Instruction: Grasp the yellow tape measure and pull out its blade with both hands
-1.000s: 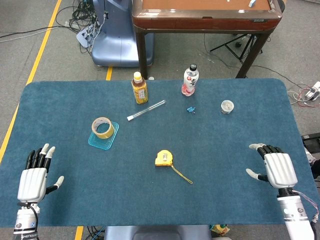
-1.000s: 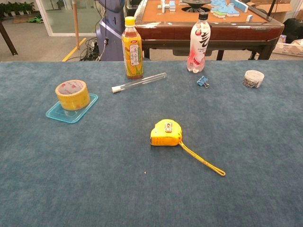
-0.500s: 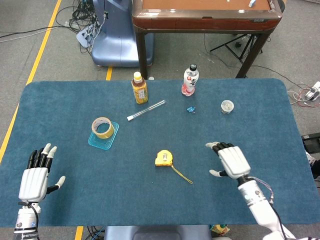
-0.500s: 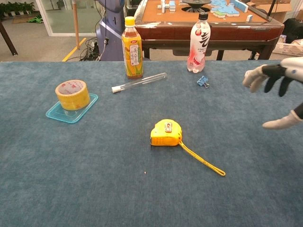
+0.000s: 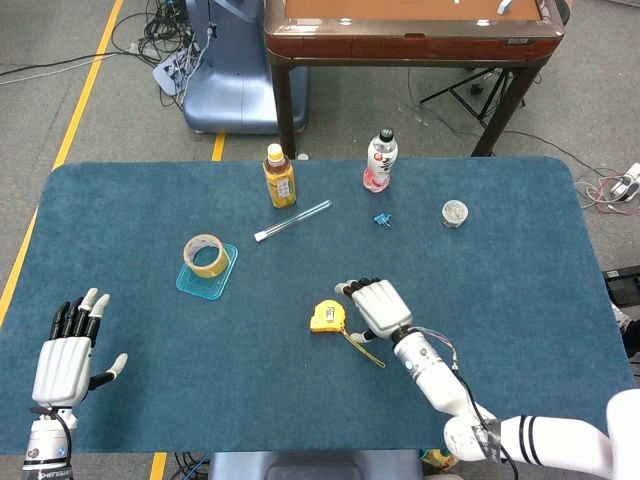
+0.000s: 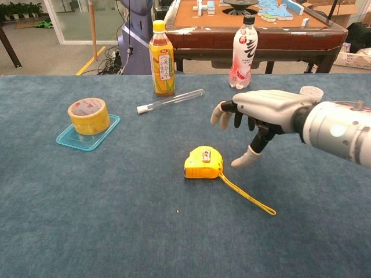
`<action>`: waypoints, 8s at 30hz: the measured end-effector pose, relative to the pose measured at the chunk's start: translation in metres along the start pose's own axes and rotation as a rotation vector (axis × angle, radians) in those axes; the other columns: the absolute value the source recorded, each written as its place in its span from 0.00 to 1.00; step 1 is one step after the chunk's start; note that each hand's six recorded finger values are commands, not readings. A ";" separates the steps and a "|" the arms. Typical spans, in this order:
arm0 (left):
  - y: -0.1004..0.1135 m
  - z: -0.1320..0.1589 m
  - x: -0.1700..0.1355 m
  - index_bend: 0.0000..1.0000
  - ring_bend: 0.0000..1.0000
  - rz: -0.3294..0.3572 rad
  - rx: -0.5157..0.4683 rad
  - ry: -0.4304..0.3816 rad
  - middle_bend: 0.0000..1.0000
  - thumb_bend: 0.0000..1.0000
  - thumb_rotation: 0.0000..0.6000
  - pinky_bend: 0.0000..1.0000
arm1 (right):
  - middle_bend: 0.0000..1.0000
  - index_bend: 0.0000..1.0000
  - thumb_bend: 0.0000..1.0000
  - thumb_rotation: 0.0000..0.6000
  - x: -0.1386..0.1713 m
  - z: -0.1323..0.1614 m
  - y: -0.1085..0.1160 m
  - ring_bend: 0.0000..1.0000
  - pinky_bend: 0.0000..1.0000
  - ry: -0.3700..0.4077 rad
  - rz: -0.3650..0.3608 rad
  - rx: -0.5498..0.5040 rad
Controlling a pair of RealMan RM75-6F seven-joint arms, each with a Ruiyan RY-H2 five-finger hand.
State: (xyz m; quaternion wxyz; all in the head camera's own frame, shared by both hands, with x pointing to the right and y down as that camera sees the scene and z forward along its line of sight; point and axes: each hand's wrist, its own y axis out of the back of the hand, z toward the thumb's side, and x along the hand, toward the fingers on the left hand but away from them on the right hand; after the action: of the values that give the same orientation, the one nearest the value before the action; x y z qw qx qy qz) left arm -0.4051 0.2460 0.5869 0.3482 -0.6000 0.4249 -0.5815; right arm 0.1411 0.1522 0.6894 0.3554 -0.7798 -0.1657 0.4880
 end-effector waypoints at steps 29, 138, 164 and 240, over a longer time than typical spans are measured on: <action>-0.002 -0.007 0.001 0.05 0.00 -0.005 -0.022 0.021 0.00 0.21 1.00 0.00 | 0.38 0.37 0.43 1.00 -0.051 0.027 -0.032 0.29 0.35 -0.008 0.108 0.064; -0.042 0.158 0.096 0.00 0.00 -0.159 -0.638 -0.083 0.00 0.21 1.00 0.00 | 0.72 0.70 0.77 1.00 -0.057 0.135 0.054 0.65 0.40 0.001 -0.160 -0.264; -0.036 0.143 0.103 0.00 0.00 -0.137 -0.631 -0.029 0.00 0.21 1.00 0.00 | 0.72 0.71 0.77 1.00 -0.052 0.128 0.053 0.66 0.40 0.001 -0.142 -0.263; -0.033 0.092 0.101 0.53 0.00 -0.137 -0.723 -0.008 0.03 0.40 1.00 0.00 | 0.73 0.73 0.77 1.00 -0.026 0.044 0.054 0.67 0.40 -0.049 -0.065 -0.222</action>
State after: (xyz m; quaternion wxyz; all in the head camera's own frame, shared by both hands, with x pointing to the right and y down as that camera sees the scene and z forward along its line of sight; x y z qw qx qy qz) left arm -0.3143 0.1592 0.6500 0.0756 -0.7138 0.5603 -0.4133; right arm 0.0855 0.1164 0.6552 0.2785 -0.7964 -0.2526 0.4737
